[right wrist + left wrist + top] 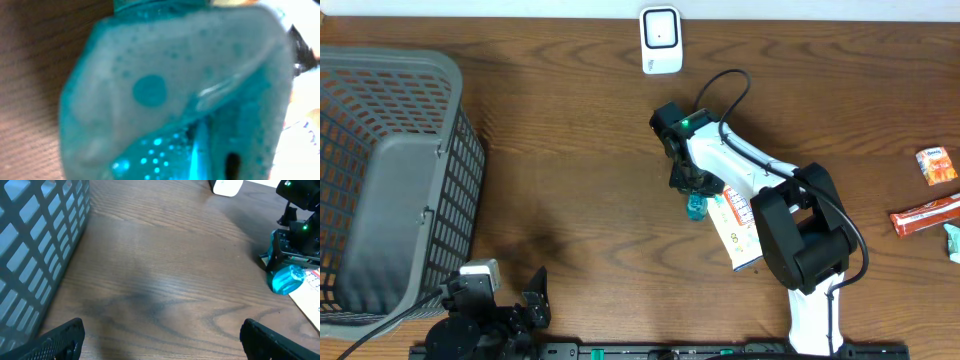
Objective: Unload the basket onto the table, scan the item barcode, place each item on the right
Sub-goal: 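Move the right gripper over the blue Listerine bottle neck, then grasp the Listerine bottle neck with the right gripper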
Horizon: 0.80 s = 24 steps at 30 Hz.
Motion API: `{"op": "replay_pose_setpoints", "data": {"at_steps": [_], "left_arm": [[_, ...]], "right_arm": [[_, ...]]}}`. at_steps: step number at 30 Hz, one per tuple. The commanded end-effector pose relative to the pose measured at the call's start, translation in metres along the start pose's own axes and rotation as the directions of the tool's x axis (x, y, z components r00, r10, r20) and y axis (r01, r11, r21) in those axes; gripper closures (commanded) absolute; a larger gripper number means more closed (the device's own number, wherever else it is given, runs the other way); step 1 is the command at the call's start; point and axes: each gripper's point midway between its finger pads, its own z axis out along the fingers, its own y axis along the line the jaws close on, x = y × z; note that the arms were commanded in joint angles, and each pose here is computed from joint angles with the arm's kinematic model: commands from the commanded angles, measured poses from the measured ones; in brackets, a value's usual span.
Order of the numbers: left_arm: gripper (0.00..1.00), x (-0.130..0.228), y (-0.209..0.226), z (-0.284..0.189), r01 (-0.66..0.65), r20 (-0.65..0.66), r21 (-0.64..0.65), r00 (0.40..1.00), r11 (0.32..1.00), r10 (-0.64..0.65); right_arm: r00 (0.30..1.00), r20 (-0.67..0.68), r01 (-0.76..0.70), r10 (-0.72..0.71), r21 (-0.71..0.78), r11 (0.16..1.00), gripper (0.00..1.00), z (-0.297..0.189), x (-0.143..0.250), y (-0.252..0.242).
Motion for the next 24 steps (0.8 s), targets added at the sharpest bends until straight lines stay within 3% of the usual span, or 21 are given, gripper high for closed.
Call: {"op": "replay_pose_setpoints", "data": {"at_steps": [1,6,10,16,24], "left_arm": [[0.01,-0.001,0.0,-0.001,-0.018,0.003,0.002,1.0,1.0,0.018],[0.01,-0.001,0.0,-0.001,-0.018,0.003,0.002,1.0,1.0,0.018],[0.01,-0.001,0.0,-0.001,-0.018,0.003,0.002,1.0,1.0,0.018],[0.01,-0.001,0.0,-0.001,-0.018,0.003,0.002,1.0,1.0,0.018],[0.01,-0.001,0.0,-0.001,-0.018,0.003,0.002,1.0,1.0,0.018]], "right_arm": [[0.966,0.042,-0.25,0.253,-0.067,0.966,0.82,-0.026,-0.014,0.006],[0.805,0.017,-0.59,0.593,-0.088,0.803,0.8,-0.027,-0.016,0.008],[0.715,0.001,-0.69,0.7,-0.166,0.705,0.76,-0.029,-0.029,0.022],[0.687,-0.013,-0.695,0.726,-0.304,0.652,0.74,-0.037,-0.052,0.047],[0.687,-0.013,-0.681,0.727,-0.362,0.637,0.69,-0.043,-0.059,0.059]]}}
